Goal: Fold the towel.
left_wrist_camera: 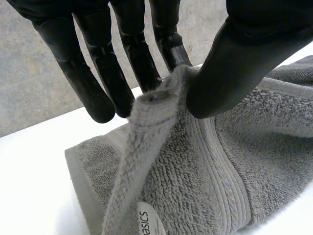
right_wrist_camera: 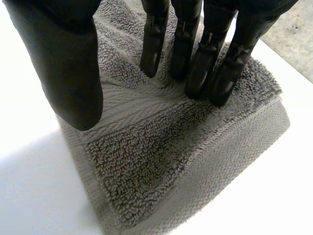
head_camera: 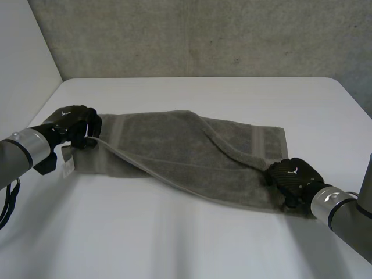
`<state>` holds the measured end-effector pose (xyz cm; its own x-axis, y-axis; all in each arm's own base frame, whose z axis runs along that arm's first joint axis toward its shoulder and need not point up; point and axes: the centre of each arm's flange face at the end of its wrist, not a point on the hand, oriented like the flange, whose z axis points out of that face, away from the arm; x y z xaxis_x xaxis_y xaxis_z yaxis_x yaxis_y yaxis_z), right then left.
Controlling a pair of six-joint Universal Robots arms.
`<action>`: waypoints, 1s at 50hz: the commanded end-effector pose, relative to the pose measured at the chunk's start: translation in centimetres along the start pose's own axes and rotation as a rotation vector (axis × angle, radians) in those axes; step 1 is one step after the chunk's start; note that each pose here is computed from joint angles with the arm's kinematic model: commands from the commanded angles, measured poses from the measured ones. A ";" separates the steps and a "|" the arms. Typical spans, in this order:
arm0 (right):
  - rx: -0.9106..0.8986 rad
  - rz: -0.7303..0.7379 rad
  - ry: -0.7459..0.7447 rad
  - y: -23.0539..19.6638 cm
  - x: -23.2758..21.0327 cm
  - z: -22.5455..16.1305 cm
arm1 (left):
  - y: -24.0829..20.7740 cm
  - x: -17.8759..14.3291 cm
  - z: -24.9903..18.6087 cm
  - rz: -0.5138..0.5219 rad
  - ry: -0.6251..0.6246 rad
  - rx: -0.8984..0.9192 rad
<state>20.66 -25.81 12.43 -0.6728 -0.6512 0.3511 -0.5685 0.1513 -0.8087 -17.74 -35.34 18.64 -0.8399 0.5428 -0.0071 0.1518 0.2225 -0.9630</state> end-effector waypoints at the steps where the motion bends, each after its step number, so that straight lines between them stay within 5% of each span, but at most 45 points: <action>1: 0.016 -0.019 0.013 -0.5 0.5 0.3 | 0.0 0.0 0.0 0.001 0.000 0.001; 25: 0.064 0.021 0.173 -3.2 4.8 -1.0 | 0.2 0.4 -0.2 -0.002 0.007 -0.006; 34: -0.043 0.054 -0.111 -1.1 -0.4 -4.4 | 0.3 0.5 -0.3 -0.004 0.009 -0.010; 50: -0.016 0.036 -0.086 1.5 -0.3 -7.4 | 0.5 0.5 -0.3 -0.008 0.010 -0.015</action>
<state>17.49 -20.48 13.73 -0.6363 -0.7291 0.2522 -0.5711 0.2254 -0.7893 -18.06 -34.65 18.32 -0.8346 0.5509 0.0026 0.1537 0.2374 -0.9592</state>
